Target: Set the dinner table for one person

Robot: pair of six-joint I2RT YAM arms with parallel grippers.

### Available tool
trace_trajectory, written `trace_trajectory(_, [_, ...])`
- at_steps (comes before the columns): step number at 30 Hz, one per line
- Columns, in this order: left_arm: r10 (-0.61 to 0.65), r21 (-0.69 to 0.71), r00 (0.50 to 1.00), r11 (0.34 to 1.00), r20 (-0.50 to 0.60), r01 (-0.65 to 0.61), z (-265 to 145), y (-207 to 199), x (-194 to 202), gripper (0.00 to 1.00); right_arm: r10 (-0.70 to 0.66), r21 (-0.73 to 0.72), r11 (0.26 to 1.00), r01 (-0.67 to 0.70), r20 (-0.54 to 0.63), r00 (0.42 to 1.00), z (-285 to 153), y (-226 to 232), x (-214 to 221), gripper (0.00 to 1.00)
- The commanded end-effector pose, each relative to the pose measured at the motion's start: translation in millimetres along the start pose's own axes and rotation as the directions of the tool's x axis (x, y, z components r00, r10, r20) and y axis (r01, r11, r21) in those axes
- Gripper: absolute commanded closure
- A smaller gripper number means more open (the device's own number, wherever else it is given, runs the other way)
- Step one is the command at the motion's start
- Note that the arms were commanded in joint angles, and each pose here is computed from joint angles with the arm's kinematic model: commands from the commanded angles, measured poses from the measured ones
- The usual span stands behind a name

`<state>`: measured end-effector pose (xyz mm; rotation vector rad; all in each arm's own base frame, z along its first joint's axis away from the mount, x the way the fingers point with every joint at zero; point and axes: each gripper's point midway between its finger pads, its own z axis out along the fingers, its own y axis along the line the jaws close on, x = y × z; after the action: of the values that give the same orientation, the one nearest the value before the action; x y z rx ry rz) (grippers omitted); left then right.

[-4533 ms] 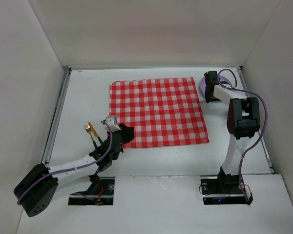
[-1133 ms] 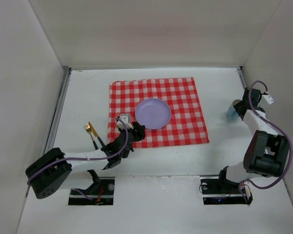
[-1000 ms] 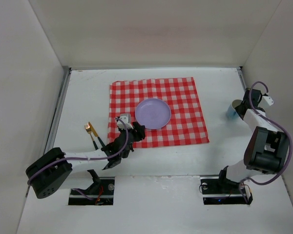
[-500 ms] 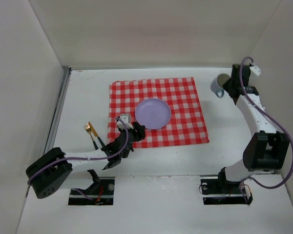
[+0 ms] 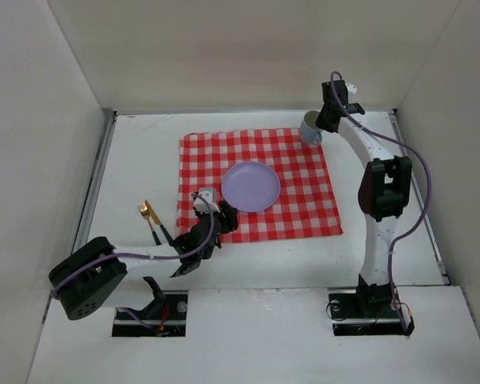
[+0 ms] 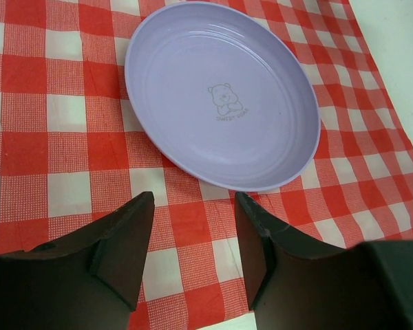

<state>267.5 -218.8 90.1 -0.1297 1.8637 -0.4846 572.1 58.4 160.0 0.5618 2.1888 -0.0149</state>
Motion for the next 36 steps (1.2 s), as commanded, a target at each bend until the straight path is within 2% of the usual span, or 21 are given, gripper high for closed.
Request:
trace_trajectory(1, [-0.068,0.038,0.995,0.997,0.076,0.065,5.0,-19.8,-27.2,0.52,-0.032,-0.028,0.999,0.034,0.07,0.997,-20.1,19.2,-36.9,0.87])
trace_trajectory(10, [-0.07,0.019,0.995,0.997,0.067,0.069,8.6,-14.5,-23.2,0.52,-0.112,0.005,0.994,0.113,-0.035,0.993,13.4,25.1,-7.3,0.85])
trace_trajectory(12, [-0.074,0.024,0.995,0.997,0.066,0.073,8.1,-15.2,-23.1,0.52,-0.113,0.006,0.994,0.114,-0.043,0.993,16.1,25.0,-4.0,0.82])
trace_trajectory(17, [-0.071,0.013,0.995,0.997,0.065,0.07,9.6,-12.0,-22.2,0.51,-0.1,0.005,0.995,0.1,-0.04,0.994,15.4,26.0,-5.3,0.66])
trace_trajectory(21, [-0.069,0.004,0.995,0.998,0.072,0.069,11.7,-10.5,-24.6,0.51,-0.085,-0.02,0.996,0.085,0.009,0.996,-6.9,29.0,-25.9,0.56])
trace_trajectory(25, [-0.074,-0.003,0.993,0.997,0.087,0.074,12.2,-7.8,-30.5,0.52,-0.032,-0.083,0.996,0.041,0.11,0.993,-60.6,33.3,-63.3,0.37])
trace_trajectory(28, [-0.103,-0.024,0.988,0.994,0.112,0.107,13.1,0.7,-42.2,0.54,0.015,-0.155,0.988,0.015,0.192,0.981,-105.6,31.3,-75.0,0.29])
trace_trajectory(30, [-0.126,-0.045,0.984,0.99,0.126,0.132,9.0,9.5,-49.4,0.56,0.069,-0.218,0.976,-0.018,0.226,0.972,-132.9,27.1,-61.7,0.3])
trace_trajectory(31, [-0.134,-0.058,0.983,0.988,0.127,0.142,6.7,14.2,-52.8,0.57,0.093,-0.253,0.967,-0.03,0.243,0.966,-144.3,24.7,-47.5,0.35])
trace_trajectory(32, [-0.149,-0.075,0.981,0.984,0.126,0.159,2.3,19.7,-58.2,0.59,0.115,-0.283,0.958,-0.036,0.267,0.957,-155.1,21.5,-33.9,0.43])
trace_trajectory(34, [-0.163,-0.114,0.979,0.978,0.119,0.177,-8.0,29.9,-68.4,0.68,0.182,-0.323,0.943,-0.076,0.314,0.932,-171.6,10.6,-5.4,0.69])
trace_trajectory(36, [-0.163,-0.183,0.981,0.967,0.102,0.179,-21.6,49.2,-77.4,0.76,0.226,-0.372,0.923,-0.097,0.322,0.919,-182.8,8.9,26.0,0.84])
